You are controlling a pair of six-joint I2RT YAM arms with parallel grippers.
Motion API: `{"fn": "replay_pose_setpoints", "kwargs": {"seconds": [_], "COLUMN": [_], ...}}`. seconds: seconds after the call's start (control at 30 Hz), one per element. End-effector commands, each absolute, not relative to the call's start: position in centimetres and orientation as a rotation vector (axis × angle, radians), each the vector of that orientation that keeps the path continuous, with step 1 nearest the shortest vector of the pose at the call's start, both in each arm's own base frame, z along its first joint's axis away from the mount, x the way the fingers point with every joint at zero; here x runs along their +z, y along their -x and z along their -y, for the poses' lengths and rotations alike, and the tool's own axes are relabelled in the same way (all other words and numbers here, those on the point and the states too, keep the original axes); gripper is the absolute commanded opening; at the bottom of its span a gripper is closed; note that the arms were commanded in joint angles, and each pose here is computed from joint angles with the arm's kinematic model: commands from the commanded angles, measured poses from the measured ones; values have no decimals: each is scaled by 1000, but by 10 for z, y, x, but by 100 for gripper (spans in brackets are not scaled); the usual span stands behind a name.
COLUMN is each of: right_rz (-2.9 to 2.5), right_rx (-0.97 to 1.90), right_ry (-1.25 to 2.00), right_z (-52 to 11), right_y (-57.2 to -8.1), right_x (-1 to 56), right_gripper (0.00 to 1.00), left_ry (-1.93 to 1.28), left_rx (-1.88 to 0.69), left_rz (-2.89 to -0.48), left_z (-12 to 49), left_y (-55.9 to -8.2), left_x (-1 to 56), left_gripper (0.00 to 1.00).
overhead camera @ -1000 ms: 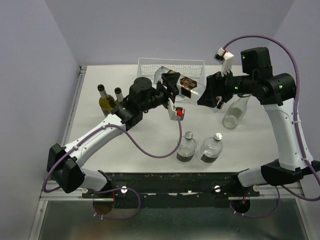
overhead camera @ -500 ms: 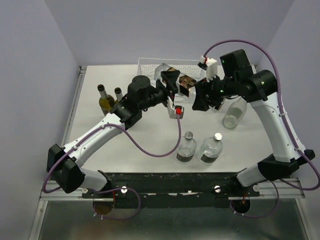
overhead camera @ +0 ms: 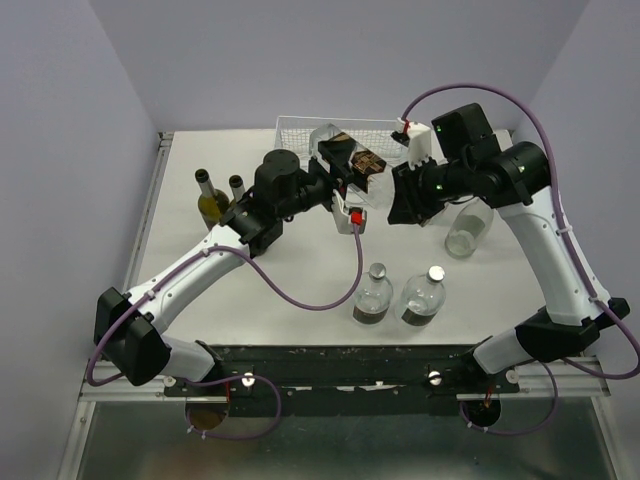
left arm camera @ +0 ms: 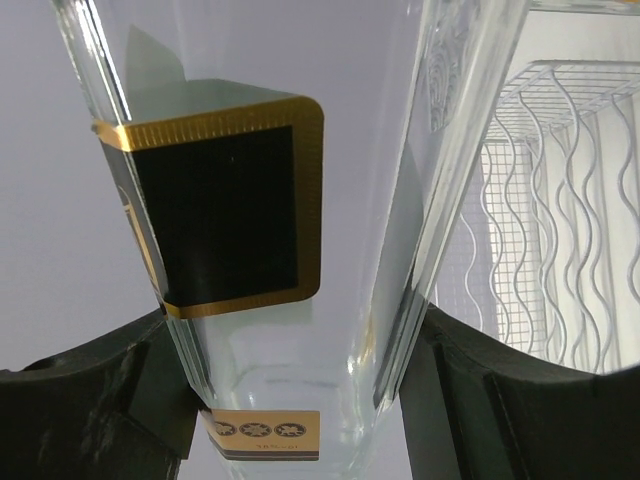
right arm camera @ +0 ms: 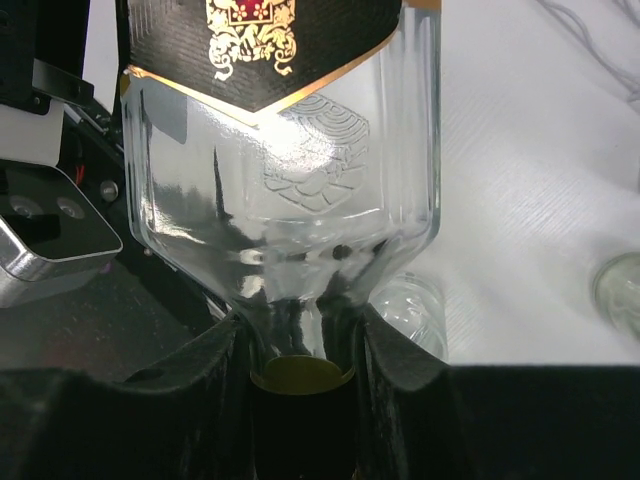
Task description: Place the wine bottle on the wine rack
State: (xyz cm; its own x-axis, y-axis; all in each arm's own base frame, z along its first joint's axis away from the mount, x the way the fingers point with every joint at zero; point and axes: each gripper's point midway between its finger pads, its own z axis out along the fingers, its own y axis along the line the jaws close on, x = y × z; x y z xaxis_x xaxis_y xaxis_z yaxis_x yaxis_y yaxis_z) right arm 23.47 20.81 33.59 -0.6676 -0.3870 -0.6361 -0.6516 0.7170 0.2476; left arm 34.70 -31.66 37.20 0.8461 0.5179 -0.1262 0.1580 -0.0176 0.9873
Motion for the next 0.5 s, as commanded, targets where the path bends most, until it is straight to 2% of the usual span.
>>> {"fn": "replay_pose_setpoints", "kwargs": {"seconds": [0.0,0.07,0.13,0.17,0.23,0.27,0.47], "right_rz": [-2278,-2263,-2232,-2212,-2184,-2168,-2087], "right_rx": [608,601,609,609,598,592,584], "right_ry": [681,655,635,615,587,567,523], "right_z": [-216,-217,-218,-219,-218,-217,-217], "right_y": [-258,-262,-265,-268,-273,-275,-285], "right_x": [357,360,366,371,377,381,398], "right_gripper": [1,1,1,1,1,1,1], "left_ry": [-1274,-1250,-1231,-1224,-1223,-1224,-1252], "left_rx": [329,335,339,343,346,346,357], "left_rz": [-351,-342,-334,-335,-339,-345,-371], "left_z": [314,312,311,310,310,310,310], "left_y": [-318,-317,-316,-316,-317,-318,-322], "left_x": [482,485,486,485,482,481,467], "left_gripper": [19,46,67,76,85,99,99]}}
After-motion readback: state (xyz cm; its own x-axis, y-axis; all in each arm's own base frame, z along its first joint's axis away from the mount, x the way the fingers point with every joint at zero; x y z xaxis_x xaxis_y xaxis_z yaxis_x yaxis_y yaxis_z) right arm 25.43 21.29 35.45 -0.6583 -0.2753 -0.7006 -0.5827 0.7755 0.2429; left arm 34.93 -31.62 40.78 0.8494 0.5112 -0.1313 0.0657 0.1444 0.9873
